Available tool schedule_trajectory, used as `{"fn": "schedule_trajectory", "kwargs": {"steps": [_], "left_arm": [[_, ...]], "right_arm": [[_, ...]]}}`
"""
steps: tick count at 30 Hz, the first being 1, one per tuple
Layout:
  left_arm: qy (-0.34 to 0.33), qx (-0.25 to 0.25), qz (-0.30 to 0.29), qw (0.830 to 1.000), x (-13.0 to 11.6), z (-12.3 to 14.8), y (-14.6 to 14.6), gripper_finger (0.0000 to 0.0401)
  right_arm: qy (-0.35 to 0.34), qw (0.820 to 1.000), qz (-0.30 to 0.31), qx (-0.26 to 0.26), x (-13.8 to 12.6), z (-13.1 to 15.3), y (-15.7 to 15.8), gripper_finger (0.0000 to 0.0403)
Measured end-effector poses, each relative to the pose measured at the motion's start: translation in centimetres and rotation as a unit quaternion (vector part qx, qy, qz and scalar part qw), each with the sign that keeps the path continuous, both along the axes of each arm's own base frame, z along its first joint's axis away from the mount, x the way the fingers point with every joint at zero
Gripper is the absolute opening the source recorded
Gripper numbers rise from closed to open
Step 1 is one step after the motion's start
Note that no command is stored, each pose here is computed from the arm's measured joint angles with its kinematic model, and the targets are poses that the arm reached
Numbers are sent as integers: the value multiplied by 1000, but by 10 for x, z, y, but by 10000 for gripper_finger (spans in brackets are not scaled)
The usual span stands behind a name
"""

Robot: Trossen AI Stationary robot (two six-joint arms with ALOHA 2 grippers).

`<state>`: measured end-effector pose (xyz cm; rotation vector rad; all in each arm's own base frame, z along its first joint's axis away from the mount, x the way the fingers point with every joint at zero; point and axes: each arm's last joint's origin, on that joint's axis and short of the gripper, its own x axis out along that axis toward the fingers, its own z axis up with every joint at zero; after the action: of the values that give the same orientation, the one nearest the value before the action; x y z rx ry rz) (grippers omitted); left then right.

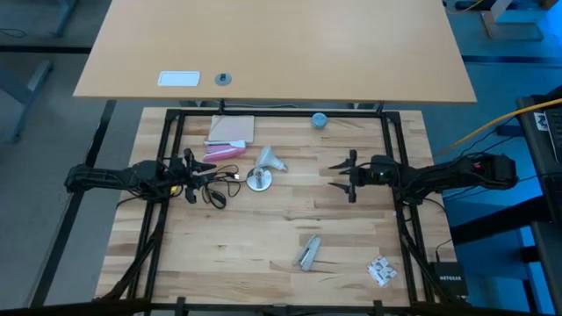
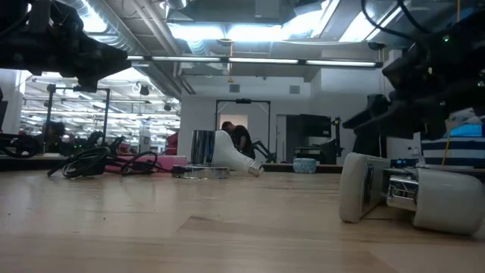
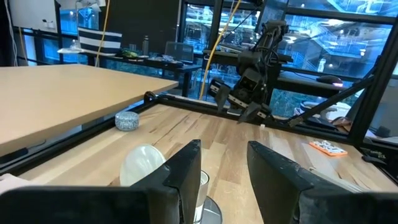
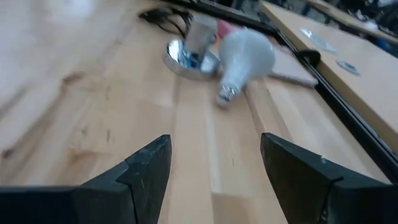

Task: Screw lightbulb
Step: Return to Home Position

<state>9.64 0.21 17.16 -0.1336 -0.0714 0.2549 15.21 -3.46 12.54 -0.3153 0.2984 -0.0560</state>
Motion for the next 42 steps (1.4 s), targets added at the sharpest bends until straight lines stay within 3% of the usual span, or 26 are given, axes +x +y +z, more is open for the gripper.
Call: {"fn": "schedule_trajectory", "kwargs": {"steps": [5,18,42], "left_arm": [[0,0,0,1000,0,0,0,123],[0,0,0,1000,0,0,0,123],[0,0,0,1000,0,0,0,123]], "right_arm": [[18,999,-28,-4,-1,-3,-1,253],[27,999,-28,-3,-9,1,1,253],[-154,987,-30,-43,-42,47,9,253]]}}
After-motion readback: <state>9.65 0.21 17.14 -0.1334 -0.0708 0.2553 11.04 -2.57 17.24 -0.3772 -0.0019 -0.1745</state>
